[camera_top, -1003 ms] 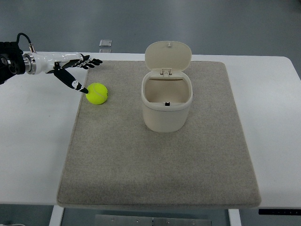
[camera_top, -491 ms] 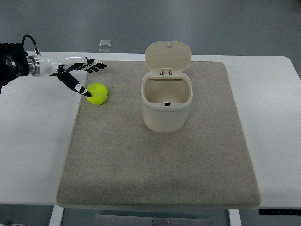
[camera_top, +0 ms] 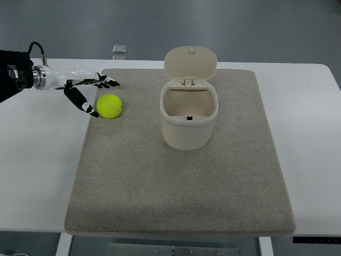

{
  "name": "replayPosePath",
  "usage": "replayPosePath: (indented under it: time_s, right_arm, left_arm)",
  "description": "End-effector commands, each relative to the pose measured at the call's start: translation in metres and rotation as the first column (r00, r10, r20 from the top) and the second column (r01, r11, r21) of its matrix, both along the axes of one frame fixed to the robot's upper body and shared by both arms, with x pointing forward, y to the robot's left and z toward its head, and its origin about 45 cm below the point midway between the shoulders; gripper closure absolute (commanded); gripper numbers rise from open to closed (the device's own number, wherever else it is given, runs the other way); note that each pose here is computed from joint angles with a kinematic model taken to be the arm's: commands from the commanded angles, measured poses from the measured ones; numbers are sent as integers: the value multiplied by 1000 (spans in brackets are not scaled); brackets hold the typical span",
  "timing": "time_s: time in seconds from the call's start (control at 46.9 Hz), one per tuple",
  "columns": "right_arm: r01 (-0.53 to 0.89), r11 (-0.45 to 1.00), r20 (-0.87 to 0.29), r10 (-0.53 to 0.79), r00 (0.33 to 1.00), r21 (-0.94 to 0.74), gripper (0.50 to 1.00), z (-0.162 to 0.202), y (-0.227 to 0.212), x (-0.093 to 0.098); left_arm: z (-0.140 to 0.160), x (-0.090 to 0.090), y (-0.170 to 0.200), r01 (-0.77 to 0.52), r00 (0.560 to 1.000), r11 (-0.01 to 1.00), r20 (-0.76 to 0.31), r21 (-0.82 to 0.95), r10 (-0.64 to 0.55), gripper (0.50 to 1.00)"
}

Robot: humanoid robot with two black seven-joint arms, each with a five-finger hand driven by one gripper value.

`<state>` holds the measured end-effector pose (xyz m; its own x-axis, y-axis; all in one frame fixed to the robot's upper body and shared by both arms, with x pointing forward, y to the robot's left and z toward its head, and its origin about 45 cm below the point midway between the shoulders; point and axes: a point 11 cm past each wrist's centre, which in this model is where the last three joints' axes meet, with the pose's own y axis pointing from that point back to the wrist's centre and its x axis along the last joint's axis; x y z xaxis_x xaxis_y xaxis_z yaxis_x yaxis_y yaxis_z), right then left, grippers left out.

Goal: Put tennis ball into box with left hand
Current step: 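Lower the left hand fingers around the side of the tennis ball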

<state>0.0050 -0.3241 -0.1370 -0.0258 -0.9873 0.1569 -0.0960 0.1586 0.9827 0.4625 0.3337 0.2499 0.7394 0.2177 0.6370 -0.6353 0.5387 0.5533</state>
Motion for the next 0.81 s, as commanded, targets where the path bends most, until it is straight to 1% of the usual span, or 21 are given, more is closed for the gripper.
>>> replayPosePath:
  time_s: [0.0, 0.213, 0.384, 0.533, 0.661, 0.789]
  right_arm:
    - [0, 1000, 0, 0, 1000, 0, 599, 0, 0, 0]
    - [0, 1000, 0, 0, 1000, 0, 597, 0, 0, 0]
    - [0, 1000, 0, 0, 1000, 0, 597, 0, 0, 0]
    - [0, 1000, 0, 0, 1000, 0, 599, 0, 0, 0]
    - [0, 1000, 0, 0, 1000, 0, 597, 0, 0, 0]
    - [0, 1000, 0, 0, 1000, 0, 599, 0, 0, 0]
  left_arm:
    - [-1, 0, 0, -1, 1000, 1000, 7, 2, 1, 527]
    - [-5, -1, 0, -3, 1000, 1000, 5, 2, 3, 527]
    - [-4, 0, 0, -4, 1000, 1000, 26, 6, 4, 527]
    - [-9, 1, -15, 25, 1000, 1000, 19, 0, -25, 527]
    - [-6, 3, -19, 31, 999, 1000, 27, -3, -31, 527]
    - [-8, 1, -22, 41, 999, 999, 20, -6, -41, 527]
